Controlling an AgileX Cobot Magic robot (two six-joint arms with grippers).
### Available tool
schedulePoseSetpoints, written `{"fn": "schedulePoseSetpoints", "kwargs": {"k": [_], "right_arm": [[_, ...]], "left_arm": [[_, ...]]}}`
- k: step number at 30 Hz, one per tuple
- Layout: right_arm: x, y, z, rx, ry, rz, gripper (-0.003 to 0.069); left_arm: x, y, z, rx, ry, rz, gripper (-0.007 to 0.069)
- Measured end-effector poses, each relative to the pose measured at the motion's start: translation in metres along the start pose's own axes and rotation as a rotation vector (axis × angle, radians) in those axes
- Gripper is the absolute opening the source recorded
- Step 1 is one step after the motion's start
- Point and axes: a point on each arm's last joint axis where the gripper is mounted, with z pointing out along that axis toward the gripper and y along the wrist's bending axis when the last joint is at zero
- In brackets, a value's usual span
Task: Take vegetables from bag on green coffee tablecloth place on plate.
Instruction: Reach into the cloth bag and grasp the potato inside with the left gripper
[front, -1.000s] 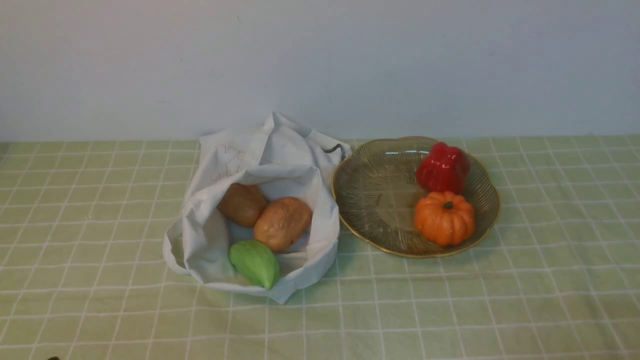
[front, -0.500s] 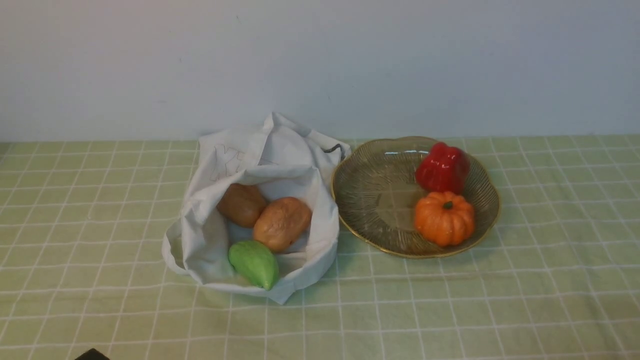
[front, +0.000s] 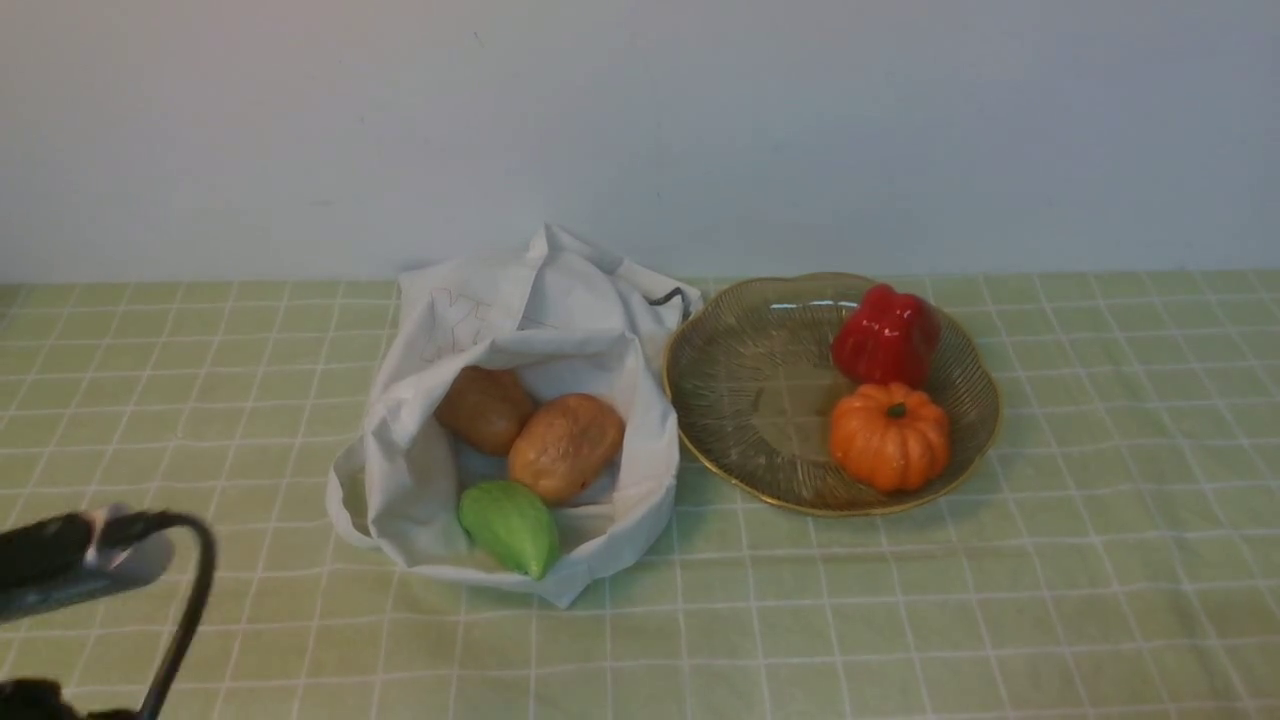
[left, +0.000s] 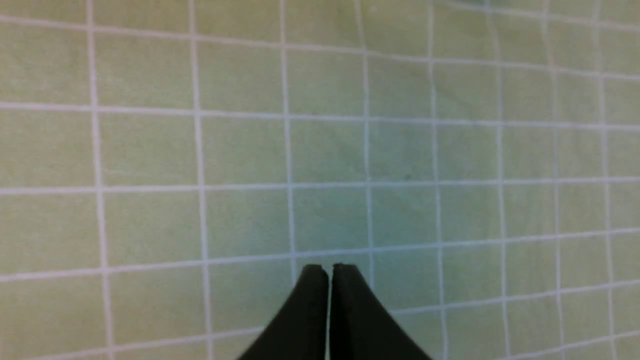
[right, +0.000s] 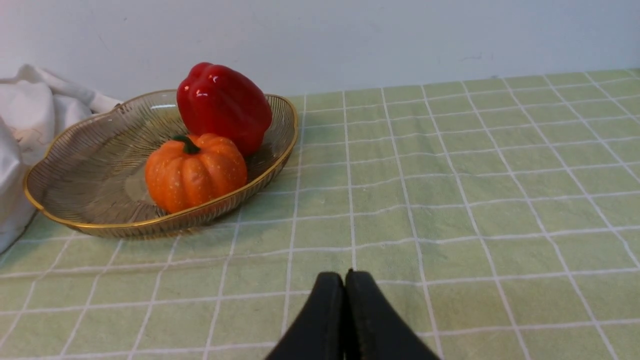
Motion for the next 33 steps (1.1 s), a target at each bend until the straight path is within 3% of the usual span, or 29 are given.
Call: {"fn": "schedulePoseSetpoints", "kwargs": {"k": [4,9,17,21,24,29,33], "right_arm": [[0.0,0.0,0.0,0.0,0.0,0.0,-0.0017],[0.0,0.0,0.0,0.0,0.0,0.0,-0.0017],[0.0,0.0,0.0,0.0,0.0,0.0,-0.0017],[0.0,0.0,0.0,0.0,0.0,0.0,-0.0017],[0.0,0.0,0.0,0.0,0.0,0.0,-0.0017],[0.0,0.0,0.0,0.0,0.0,0.0,-0.0017],[0.0,0.0,0.0,0.0,0.0,0.0,-0.0017]], "left_arm": [[-0.057,-0.015,0.007,-0.011,0.078,0.094,-0.0005],[-0.112,-0.068,0.018,0.047,0.031,0.264,-0.0005],[-0.15,-0.134,0.061,0.026,0.087,0.435,0.0049],[-0.16,-0.155,0.089,-0.045,0.099,0.467,0.0146],[-0.165,-0.164,0.11,-0.112,0.083,0.529,0.0264],[-0.171,-0.158,0.134,-0.216,0.063,0.612,0.0431],[-0.174,-0.153,0.159,-0.26,0.066,0.638,0.0513]]}}
